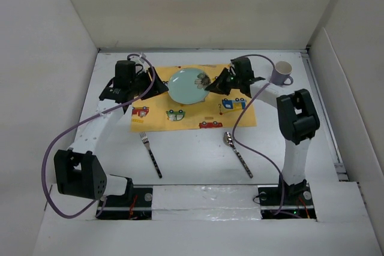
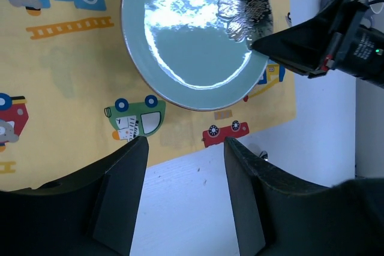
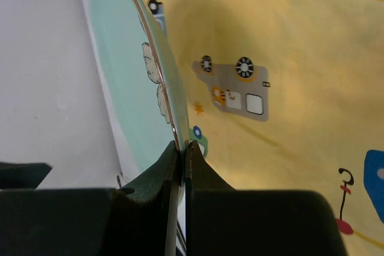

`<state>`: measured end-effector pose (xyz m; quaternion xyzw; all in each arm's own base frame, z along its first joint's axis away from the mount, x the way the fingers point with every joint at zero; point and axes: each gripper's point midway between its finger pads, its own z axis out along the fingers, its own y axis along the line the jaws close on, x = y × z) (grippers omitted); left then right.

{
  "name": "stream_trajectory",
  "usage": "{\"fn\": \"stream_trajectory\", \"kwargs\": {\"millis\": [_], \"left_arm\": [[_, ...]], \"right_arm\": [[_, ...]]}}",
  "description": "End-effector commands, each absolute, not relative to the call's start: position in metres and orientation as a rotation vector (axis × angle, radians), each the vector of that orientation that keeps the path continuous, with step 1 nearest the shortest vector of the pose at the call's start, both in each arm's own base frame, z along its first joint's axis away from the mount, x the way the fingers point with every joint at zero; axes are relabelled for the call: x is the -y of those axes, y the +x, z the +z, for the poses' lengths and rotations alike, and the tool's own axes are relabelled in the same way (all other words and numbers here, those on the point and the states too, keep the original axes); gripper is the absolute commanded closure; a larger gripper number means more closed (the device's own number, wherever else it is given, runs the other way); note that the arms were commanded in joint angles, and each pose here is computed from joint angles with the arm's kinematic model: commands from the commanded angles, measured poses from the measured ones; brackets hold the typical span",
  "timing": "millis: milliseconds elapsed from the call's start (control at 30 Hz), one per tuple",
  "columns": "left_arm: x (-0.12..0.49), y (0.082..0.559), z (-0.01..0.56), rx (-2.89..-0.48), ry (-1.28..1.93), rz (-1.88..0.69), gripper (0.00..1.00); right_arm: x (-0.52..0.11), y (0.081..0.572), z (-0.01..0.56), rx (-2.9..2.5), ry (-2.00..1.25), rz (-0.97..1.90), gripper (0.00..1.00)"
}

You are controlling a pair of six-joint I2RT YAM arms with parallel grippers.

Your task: Set the dinner table for one person

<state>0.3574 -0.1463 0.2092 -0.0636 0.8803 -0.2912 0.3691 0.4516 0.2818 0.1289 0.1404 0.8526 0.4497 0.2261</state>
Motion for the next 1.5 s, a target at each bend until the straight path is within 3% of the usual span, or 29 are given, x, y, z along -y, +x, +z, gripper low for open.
{"fn": "stream_trajectory", "kwargs": {"millis": [0, 300, 367, 467, 567, 733, 933, 1000, 1033, 1067, 1100, 1300, 1333, 1367, 1400, 1467], "left_arm": [[0.141, 0.349, 0.219, -2.221, -0.139, -0.72, 0.5], [0.14, 0.346, 0.206, -2.245, -0.134, -0.711, 0.51], [0.14, 0.347, 0.206, -2.245, -0.132, -0.712, 0.51], [0.138, 0.351, 0.204, -2.246, -0.137, -0.712, 0.51], [0.138, 0.351, 0.202, -2.257, -0.125, -0.706, 0.51], [0.136, 0.348, 0.2, -2.267, -0.121, -0.693, 0.52], [0.135, 0.351, 0.208, -2.249, -0.116, -0.684, 0.56], [0.137, 0.351, 0.21, -2.246, -0.105, -0.692, 0.67], [0.137, 0.352, 0.211, -2.246, -0.103, -0.696, 0.85], [0.138, 0.353, 0.212, -2.244, -0.101, -0.702, 0.94], [0.139, 0.353, 0.212, -2.244, -0.095, -0.705, 1.0], [0.142, 0.351, 0.215, -2.231, -0.08, -0.731, 1.0], [0.142, 0.351, 0.214, -2.23, -0.08, -0.734, 0.89], [0.143, 0.35, 0.214, -2.231, -0.081, -0.74, 0.84], [0.143, 0.35, 0.213, -2.234, -0.081, -0.742, 0.75], [0.145, 0.35, 0.21, -2.241, -0.082, -0.755, 0.69]], "right_arm": [[-0.31, 0.475, 0.206, -2.103, 0.263, 1.44, 1.0], [-0.309, 0.47, 0.133, -2.252, 0.406, 1.377, 1.0], [-0.31, 0.463, 0.119, -2.312, 0.414, 1.336, 0.93], [-0.306, 0.456, 0.101, -2.38, 0.439, 1.296, 0.7], [-0.305, 0.449, 0.099, -2.409, 0.427, 1.294, 0.56], [-0.283, 0.44, 0.092, -2.52, 0.405, 1.144, 0.48], [-0.207, 0.449, 0.114, -2.496, 0.376, 0.856, 0.41], [-0.17, 0.461, 0.13, -2.443, 0.407, 0.801, 0.47], [-0.156, 0.465, 0.138, -2.423, 0.425, 0.783, 0.53], [-0.142, 0.471, 0.146, -2.395, 0.426, 0.768, 0.82], [-0.115, 0.479, 0.153, -2.362, 0.47, 0.726, 0.99], [0.023, 0.514, 0.205, -2.171, 0.624, 0.269, 1.0], [0.057, 0.512, 0.204, -2.156, 0.688, 0.143, 0.97], [0.07, 0.516, 0.193, -2.177, 0.706, 0.095, 0.74], [0.083, 0.524, 0.205, -2.146, 0.722, 0.047, 0.62], [0.102, 0.524, 0.18, -2.219, 0.756, -0.064, 0.45]]}}
